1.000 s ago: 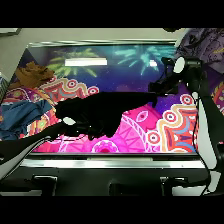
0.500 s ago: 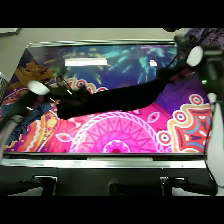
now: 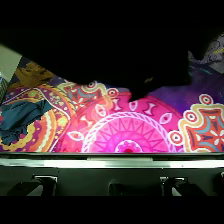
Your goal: Fold the clothes and pants, and hang the long-sleeved shirts on hangers.
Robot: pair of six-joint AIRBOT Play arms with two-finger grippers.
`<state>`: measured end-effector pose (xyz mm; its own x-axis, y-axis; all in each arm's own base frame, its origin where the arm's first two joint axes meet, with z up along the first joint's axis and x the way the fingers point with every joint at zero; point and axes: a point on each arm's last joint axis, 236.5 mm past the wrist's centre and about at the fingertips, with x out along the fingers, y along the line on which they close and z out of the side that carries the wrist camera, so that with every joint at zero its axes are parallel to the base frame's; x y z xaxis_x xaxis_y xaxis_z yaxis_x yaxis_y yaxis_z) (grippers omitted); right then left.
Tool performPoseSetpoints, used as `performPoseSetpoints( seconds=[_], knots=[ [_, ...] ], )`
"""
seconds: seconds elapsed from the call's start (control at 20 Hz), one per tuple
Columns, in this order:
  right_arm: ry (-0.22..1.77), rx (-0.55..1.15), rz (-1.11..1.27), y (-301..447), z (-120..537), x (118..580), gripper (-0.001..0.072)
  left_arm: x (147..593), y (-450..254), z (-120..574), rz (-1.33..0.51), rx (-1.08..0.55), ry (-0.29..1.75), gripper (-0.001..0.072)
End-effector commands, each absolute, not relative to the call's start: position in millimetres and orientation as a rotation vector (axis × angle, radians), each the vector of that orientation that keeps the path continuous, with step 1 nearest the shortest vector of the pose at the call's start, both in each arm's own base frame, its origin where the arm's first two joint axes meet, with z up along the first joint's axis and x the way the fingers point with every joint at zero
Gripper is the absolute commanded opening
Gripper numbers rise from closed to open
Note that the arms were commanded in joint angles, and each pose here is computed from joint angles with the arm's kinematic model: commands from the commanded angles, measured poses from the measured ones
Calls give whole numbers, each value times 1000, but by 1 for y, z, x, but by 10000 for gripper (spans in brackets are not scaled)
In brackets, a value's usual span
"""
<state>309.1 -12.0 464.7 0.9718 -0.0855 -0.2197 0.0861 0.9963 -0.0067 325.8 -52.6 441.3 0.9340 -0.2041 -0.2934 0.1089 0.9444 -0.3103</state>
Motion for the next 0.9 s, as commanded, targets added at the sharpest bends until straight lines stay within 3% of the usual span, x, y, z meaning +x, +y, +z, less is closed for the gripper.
performPoseSetpoints(
  seconds=[0.0, 0.1, 0.25, 0.45, 0.65, 0.85],
  knots=[
    [67, -1, -111, -28, 508, 216, 29, 242, -14, 470, -20, -309, 246, 12],
    [15, 19, -112, -31, 518, 191, 28, 220, 0, 474, 34, -335, 219, 12],
    [54, 36, -112, -29, 510, 210, 28, 228, 2, 463, 54, -352, 255, 12],
    [335, 7, -123, -19, 438, 310, 29, 293, 0, 380, 99, -335, 507, 13],
    [704, -47, -131, -6, 305, 434, 29, 368, -2, 243, 155, -274, 869, 13],
    [960, -59, -75, 19, 152, 527, 29, 449, -5, 117, 175, -251, 1032, 13]
  ],
)
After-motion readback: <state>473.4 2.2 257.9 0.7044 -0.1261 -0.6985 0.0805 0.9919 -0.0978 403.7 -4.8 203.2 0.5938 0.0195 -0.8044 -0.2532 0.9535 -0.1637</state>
